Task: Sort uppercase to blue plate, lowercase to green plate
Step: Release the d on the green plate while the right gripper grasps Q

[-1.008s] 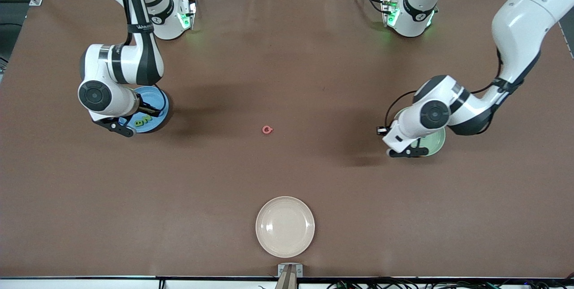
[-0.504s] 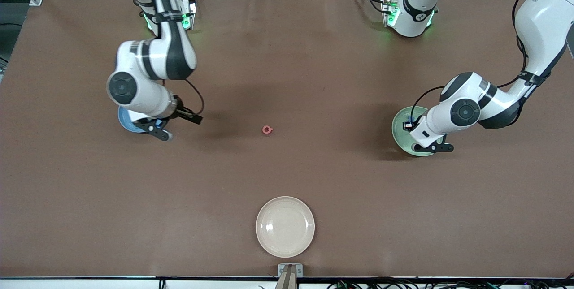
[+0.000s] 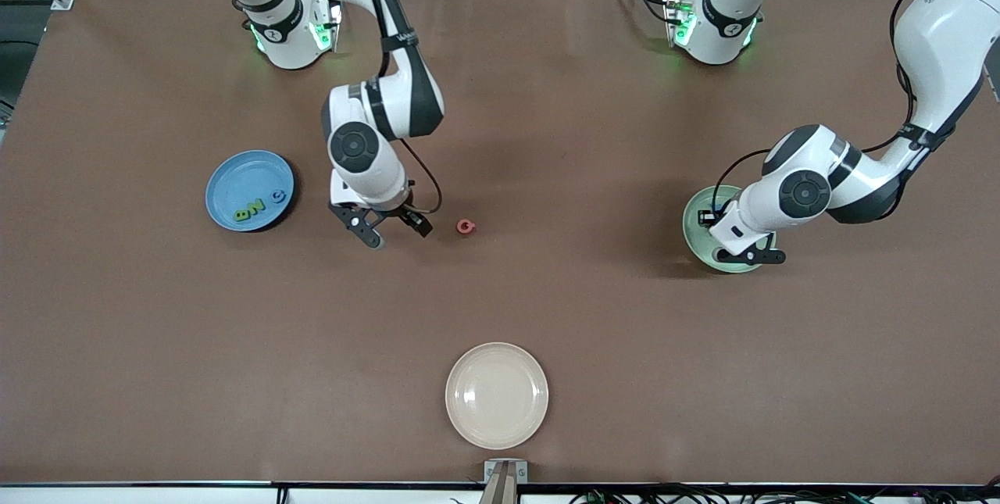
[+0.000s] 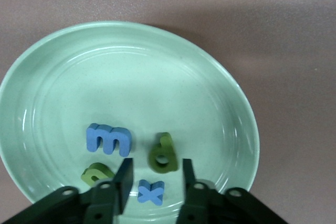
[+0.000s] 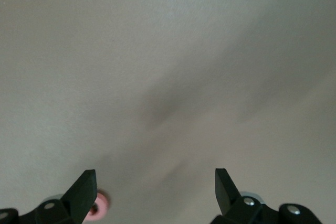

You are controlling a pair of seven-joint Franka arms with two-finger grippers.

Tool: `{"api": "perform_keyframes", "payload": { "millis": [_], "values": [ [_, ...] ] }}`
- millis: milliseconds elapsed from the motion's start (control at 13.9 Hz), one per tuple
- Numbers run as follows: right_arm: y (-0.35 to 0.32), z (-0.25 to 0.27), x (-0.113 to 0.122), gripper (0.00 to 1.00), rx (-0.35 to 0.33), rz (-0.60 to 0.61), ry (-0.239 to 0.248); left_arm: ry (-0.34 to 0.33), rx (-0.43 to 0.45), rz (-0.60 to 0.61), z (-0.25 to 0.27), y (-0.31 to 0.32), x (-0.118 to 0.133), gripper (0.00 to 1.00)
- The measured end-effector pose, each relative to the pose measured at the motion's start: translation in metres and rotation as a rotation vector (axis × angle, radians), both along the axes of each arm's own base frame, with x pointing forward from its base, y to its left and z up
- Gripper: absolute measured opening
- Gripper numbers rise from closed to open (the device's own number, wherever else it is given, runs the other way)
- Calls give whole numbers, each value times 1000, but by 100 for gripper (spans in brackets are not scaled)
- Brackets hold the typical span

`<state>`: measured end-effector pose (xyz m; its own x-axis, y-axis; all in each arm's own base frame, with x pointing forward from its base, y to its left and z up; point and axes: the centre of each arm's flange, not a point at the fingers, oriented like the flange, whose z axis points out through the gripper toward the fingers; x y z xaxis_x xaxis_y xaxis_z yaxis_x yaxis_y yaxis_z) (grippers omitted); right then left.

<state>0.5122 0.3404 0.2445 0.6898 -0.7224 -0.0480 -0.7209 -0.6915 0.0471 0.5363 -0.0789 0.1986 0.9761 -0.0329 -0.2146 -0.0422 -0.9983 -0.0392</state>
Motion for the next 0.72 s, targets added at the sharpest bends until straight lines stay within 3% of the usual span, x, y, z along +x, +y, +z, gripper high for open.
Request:
{"api": "perform_keyframes", "payload": {
  "millis": [360,720],
  "values": [
    [45,-14,2,97,-7,-160,-72,-20,-3,9,7,1,8,100],
    [65,-35,-8,95,24,-258,-101,-35,-3,28,13,7,16,100]
  ]
}}
